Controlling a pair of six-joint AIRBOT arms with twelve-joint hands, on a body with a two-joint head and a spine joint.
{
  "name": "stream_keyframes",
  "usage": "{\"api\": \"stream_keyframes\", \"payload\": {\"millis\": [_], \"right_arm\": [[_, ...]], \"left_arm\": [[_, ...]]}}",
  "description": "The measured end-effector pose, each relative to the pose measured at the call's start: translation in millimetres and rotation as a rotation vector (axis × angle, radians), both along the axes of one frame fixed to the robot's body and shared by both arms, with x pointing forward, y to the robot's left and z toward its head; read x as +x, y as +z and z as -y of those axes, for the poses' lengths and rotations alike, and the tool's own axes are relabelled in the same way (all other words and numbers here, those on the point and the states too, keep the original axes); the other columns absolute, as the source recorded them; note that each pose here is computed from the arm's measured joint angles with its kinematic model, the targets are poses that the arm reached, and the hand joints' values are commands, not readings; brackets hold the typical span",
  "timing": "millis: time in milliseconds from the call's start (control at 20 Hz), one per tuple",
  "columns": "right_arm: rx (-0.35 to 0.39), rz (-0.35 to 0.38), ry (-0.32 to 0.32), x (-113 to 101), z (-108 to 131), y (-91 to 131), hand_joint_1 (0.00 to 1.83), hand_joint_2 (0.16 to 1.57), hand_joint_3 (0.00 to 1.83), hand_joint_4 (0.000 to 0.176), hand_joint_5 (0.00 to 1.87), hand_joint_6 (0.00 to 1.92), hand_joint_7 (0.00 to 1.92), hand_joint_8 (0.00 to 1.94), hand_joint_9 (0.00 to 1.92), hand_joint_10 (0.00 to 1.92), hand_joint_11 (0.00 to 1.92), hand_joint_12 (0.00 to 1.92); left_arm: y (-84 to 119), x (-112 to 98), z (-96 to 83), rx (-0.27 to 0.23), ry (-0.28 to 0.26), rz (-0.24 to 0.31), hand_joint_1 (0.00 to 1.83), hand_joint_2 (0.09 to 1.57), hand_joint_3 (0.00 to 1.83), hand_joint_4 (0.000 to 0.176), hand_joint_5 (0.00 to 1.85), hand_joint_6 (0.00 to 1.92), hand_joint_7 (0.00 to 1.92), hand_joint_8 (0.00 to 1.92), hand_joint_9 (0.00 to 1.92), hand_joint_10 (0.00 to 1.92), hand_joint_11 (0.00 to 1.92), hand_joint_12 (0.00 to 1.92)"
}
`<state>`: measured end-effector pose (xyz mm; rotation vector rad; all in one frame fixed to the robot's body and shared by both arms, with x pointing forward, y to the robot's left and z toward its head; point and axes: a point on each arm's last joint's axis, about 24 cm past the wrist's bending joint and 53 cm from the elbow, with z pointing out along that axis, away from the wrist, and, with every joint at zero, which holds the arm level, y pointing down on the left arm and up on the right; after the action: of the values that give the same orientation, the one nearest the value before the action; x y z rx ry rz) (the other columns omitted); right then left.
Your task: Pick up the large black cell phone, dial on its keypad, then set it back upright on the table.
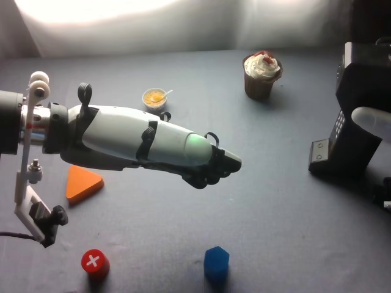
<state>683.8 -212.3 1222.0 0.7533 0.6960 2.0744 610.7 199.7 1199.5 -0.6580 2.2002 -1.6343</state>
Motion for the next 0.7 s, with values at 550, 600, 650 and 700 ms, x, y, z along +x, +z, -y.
{"api": "stream_keyframes", "payload": {"millis": [550,600,650,700], "right_arm": [[0.0,0.001,0.001,-0.1,0.0,0.1,1.21,1.2,0.0,0.0,0.87,1.12,0.76,1.34,0.79,0.85,0.73,1.13],[0.0,0.001,0.001,-0.2,-0.1,0.2,1.18,1.21,0.0,0.012,0.84,1.19,0.77,1.32,0.82,0.56,0.69,1.14],[0.0,0.002,0.001,-0.3,0.0,0.3,1.16,1.21,0.0,0.027,0.8,1.25,0.78,1.3,0.87,0.38,0.66,1.14],[0.0,0.002,0.001,-0.3,0.0,0.4,1.16,1.22,0.0,0.03,0.8,1.26,0.77,1.31,0.89,0.29,0.64,1.14]], "left_arm": [[-1.7,-0.5,-0.3,0.001,0.001,-0.006,0.0,1.19,0.0,0.007,0.21,0.0,0.21,0.01,0.21,0.0,0.0,0.62],[-1.7,-0.5,-0.3,0.001,0.001,-0.006,0.0,1.19,0.0,0.009,0.2,0.0,0.2,0.0,0.2,0.0,0.0,0.62],[-1.7,-0.5,-0.3,0.001,0.001,-0.006,0.0,1.19,0.0,0.006,0.21,0.0,0.2,0.0,0.2,0.0,0.0,0.62],[-1.7,-0.5,-0.3,0.001,0.001,-0.006,0.0,1.19,0.0,0.008,0.21,0.0,0.2,0.0,0.21,0.0,0.0,0.62]]}}
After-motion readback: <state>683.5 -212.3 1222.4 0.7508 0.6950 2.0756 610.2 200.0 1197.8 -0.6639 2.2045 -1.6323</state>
